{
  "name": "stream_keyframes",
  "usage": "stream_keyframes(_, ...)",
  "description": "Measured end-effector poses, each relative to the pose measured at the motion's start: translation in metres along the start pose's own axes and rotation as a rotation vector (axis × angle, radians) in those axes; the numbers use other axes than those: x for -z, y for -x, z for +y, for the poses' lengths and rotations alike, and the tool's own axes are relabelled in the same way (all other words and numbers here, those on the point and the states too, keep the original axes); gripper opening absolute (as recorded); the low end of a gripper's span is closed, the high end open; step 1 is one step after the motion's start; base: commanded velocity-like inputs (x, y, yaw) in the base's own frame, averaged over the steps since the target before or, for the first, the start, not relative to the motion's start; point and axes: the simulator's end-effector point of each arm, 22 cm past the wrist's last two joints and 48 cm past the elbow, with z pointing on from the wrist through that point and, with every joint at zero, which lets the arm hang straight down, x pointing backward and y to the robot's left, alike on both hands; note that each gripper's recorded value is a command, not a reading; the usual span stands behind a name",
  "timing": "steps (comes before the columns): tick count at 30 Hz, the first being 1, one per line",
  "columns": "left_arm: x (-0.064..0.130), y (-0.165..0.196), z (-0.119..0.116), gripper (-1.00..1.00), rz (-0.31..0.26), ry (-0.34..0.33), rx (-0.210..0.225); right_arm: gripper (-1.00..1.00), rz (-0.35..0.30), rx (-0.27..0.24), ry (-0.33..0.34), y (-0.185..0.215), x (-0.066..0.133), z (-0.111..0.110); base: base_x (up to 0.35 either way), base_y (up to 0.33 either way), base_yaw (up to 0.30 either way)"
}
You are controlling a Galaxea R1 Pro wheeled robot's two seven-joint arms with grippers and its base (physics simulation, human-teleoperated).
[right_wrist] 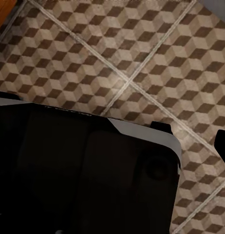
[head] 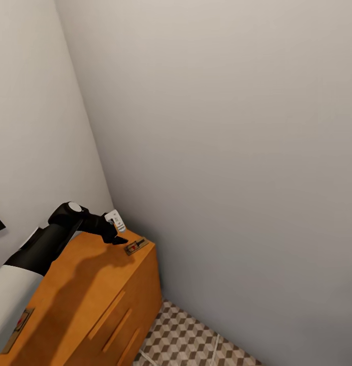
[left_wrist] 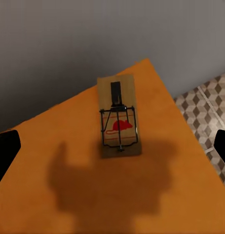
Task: Take the four mousetraps from the cabinet in the bathroom and place them on the bathroom floor. Make sure all four end up on the same floor surface, and ensure that at least two of them are either under or directly next to the same bathroom sink.
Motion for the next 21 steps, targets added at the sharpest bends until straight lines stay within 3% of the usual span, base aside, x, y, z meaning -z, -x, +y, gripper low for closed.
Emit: stream_keyframes(21, -0.0016, -0.0007, -0.0002, 1.0, 0.001, -0.002, 0.001, 1.0, 0.003, 0.0, 0.001, -0.001, -0.0002, 0.0002, 0.007, 0.0, 0.0)
